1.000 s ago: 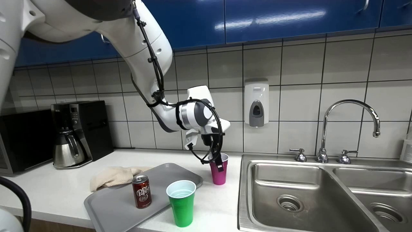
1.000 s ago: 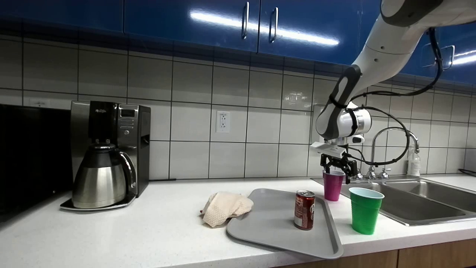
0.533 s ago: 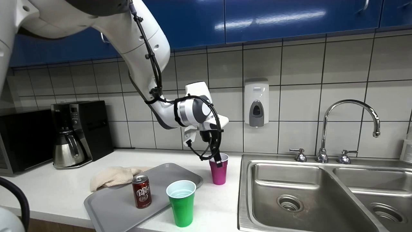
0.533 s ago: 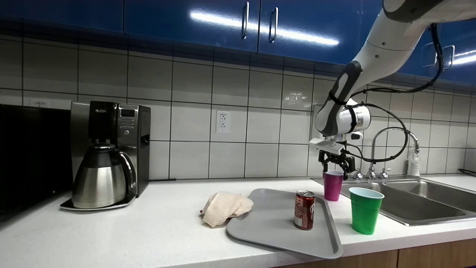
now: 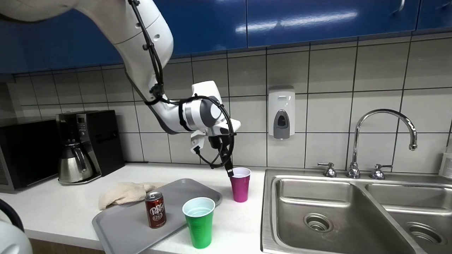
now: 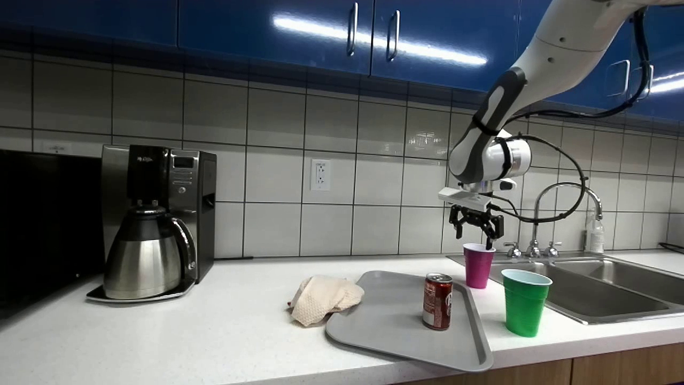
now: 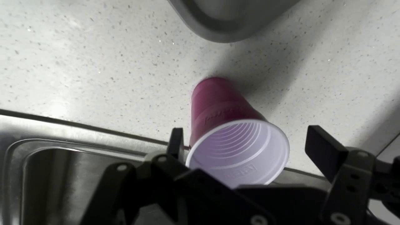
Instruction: Take the cups off of the tray
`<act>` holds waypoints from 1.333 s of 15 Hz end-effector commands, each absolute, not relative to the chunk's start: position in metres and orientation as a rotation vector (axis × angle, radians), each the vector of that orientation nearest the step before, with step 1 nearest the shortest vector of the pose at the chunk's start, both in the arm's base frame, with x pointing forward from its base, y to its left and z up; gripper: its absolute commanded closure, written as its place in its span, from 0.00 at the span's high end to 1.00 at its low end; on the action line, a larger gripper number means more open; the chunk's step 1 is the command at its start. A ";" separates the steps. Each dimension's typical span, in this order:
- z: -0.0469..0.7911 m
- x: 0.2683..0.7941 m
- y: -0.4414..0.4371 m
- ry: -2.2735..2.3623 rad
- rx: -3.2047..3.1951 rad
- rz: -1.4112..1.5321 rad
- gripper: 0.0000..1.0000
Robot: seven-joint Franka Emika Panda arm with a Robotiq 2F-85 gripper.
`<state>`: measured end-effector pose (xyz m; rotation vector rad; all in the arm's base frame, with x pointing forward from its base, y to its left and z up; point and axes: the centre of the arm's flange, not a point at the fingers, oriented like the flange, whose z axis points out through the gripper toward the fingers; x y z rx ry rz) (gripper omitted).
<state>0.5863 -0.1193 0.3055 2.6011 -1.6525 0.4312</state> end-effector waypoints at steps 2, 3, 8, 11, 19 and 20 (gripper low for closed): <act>0.337 0.548 -0.092 -1.557 2.680 0.422 1.00; 0.342 0.543 -0.087 -1.541 2.691 0.425 1.00; 0.366 0.508 -0.064 -1.448 2.747 0.445 1.00; 0.380 0.486 -0.050 -1.382 2.782 0.449 1.00; 0.379 0.484 -0.040 -1.367 2.804 0.450 1.00; 0.378 0.484 -0.040 -1.367 2.803 0.449 1.00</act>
